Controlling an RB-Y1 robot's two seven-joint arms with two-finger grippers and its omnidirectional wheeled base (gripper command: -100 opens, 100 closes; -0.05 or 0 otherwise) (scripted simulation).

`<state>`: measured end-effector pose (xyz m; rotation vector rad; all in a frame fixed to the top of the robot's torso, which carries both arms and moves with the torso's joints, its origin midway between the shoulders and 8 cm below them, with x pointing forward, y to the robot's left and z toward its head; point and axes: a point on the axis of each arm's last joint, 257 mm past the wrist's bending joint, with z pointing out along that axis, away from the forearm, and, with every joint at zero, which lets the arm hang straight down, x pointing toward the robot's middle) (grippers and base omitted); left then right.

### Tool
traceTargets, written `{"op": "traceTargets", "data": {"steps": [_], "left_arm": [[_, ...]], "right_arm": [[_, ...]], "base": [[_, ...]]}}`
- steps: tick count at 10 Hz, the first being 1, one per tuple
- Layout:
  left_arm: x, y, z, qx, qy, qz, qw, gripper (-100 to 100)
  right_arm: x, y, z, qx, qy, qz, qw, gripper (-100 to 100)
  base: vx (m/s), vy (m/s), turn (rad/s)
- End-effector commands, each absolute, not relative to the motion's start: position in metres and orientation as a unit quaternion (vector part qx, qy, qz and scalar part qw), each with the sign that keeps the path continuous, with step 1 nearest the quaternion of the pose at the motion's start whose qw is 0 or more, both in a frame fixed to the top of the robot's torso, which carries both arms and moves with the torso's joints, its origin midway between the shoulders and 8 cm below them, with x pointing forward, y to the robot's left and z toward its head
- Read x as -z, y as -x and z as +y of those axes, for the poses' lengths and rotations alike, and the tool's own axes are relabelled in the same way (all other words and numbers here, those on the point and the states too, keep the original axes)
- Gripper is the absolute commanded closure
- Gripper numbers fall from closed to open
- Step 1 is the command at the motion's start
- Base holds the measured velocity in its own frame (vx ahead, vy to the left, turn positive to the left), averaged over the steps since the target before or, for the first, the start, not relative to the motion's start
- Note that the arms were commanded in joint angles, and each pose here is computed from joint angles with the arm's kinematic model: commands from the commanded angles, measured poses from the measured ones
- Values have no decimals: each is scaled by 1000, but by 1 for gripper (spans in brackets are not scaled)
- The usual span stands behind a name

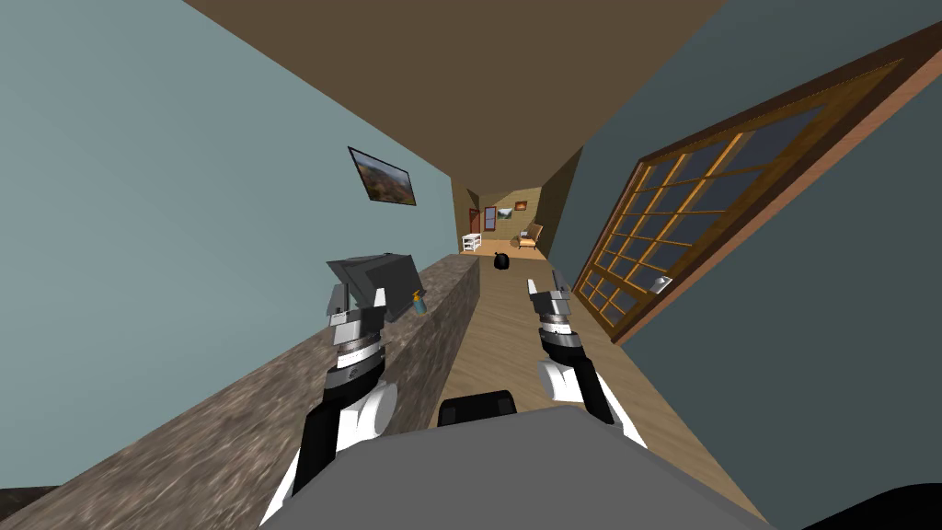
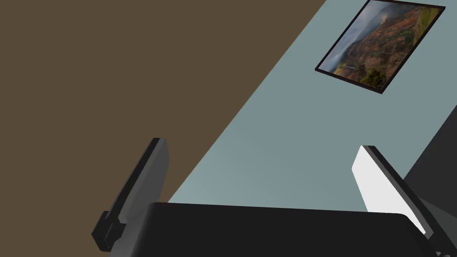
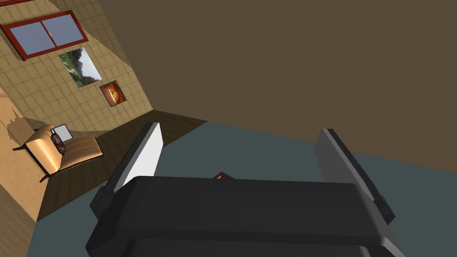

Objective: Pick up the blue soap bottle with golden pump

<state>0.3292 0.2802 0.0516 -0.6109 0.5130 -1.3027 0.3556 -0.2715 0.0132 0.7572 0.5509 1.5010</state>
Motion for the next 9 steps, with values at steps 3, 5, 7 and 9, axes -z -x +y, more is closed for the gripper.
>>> {"op": "traceTargets", "data": {"steps": [3,5,7,9], "left_arm": [[-28,-338,274,562,262,284,731,-100],[-15,-341,273,544,256,308,737,-100],[3,-345,273,522,249,337,743,-100],[23,-348,274,495,240,370,748,-100]], "right_arm": [[-13,-356,-271,-656,-331,241,634,0],[-13,-356,-271,-656,-331,241,634,0],[-13,-356,-271,-656,-331,241,634,0],[-13,-356,-271,-656,-331,241,634,0]], "base": [[-3,9,-31],[-10,29,-22],[-22,28,-29],[-35,34,-26]]}}
